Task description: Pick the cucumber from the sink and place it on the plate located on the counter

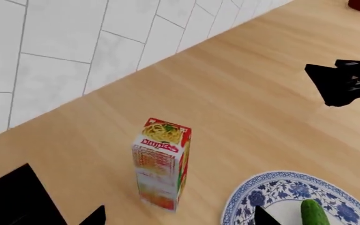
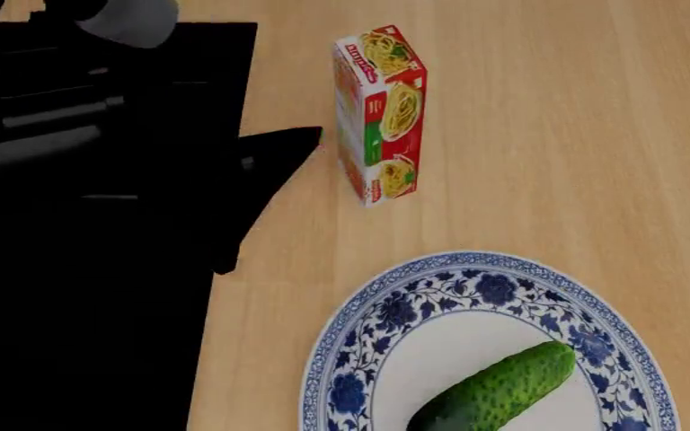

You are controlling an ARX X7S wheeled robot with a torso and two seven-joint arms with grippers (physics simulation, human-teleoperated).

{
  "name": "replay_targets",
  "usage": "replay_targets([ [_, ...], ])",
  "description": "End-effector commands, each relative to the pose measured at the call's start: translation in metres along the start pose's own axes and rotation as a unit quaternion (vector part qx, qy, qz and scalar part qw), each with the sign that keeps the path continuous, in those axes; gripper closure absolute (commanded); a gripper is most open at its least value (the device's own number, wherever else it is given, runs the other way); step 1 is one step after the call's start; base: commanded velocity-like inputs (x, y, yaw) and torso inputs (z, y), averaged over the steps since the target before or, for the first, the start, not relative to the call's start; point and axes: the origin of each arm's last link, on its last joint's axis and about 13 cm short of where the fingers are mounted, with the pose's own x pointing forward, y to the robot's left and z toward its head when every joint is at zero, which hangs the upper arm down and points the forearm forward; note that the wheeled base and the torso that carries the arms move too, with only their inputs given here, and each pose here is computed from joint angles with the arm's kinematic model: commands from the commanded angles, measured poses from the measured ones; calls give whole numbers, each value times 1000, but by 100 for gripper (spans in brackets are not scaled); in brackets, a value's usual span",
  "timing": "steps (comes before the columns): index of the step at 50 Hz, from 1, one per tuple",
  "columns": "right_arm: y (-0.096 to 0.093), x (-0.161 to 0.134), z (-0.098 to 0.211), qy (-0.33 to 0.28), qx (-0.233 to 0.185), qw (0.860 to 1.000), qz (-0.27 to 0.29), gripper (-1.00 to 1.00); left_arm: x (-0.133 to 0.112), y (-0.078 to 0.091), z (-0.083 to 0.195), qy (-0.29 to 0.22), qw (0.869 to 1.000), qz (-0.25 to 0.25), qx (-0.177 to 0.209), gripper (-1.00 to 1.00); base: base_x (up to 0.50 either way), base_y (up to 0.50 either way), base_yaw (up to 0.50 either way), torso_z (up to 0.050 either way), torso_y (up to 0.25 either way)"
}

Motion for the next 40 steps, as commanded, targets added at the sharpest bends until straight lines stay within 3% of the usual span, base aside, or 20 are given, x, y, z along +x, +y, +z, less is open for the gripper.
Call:
replay_targets([
  [1,2,0,2,-1,-1,1000,2,-100,-17,13,-8,-7,999,29,-13,-100,0,0,0,0,0],
  [17,2,-2,7,-4,-3,1000,1,-100,-46,33,-19,-25,995,86,-46,-100,0,0,0,0,0],
  [40,-9,-14,13,-10,-4,1000,-5,-100,-78,37,-35,-24,987,141,-74,-100,0,0,0,0,0],
])
